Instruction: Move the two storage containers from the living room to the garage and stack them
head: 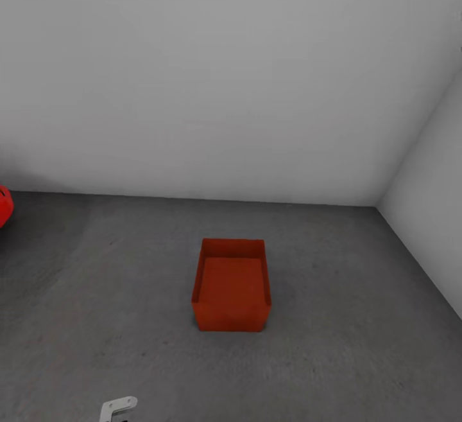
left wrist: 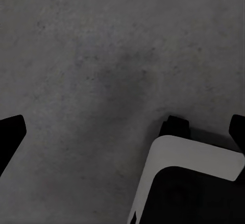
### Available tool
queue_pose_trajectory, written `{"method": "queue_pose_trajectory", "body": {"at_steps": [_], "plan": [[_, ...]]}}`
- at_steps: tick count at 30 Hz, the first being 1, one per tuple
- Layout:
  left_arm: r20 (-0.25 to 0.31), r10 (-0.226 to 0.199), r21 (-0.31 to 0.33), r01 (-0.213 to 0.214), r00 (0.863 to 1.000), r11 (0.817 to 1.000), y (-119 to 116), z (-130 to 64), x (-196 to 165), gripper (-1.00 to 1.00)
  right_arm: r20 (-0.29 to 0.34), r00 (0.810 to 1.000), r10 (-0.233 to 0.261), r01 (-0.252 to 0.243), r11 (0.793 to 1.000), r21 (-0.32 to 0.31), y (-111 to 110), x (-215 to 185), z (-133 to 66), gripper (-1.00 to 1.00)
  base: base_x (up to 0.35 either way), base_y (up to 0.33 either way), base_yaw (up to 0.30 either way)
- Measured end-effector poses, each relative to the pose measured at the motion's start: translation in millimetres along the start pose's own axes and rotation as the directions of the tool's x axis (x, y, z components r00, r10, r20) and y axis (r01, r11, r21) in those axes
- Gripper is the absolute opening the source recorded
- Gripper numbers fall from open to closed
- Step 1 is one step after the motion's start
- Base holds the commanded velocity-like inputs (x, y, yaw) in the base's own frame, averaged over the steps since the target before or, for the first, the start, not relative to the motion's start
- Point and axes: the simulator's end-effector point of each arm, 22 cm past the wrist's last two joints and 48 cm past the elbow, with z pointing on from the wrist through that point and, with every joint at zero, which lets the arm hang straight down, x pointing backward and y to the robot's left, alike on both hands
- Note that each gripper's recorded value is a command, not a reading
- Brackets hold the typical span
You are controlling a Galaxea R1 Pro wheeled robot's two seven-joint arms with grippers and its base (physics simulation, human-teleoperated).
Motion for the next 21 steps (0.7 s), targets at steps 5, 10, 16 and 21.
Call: {"method": "queue_pose_trajectory", "body": {"at_steps": [5,10,16,21], "plan": [[0.008,-0.003,0.001,0.003,1.0,1.0,0.0,-1.7,-3.4,1.0,0.009,1.0,0.001,-0.001,1.0,0.0,-0.4,-2.9,-0.4,1.0,0.0,0.0,0.003],[0.015,-0.005,0.003,0.005,1.0,1.0,-0.2,-3.3,-6.5,1.0,0.016,1.0,0.002,-0.002,1.0,-0.002,0.5,-5.8,-0.9,1.0,0.0,0.0,0.0],[0.024,-0.008,0.005,0.008,1.0,1.0,-0.3,-5.4,-10.4,1.0,0.022,1.0,0.003,-0.003,1.0,0.0,-0.5,-8.8,-1.4,1.0,0.0,0.0,0.0],[0.032,-0.01,0.006,0.01,0.999,1.0,-0.3,-7.2,-13.6,1.0,0.03,1.0,0.003,-0.003,1.0,-0.01,1.1,-11.9,-1.9,1.0,0.0,0.0,0.0]]}}
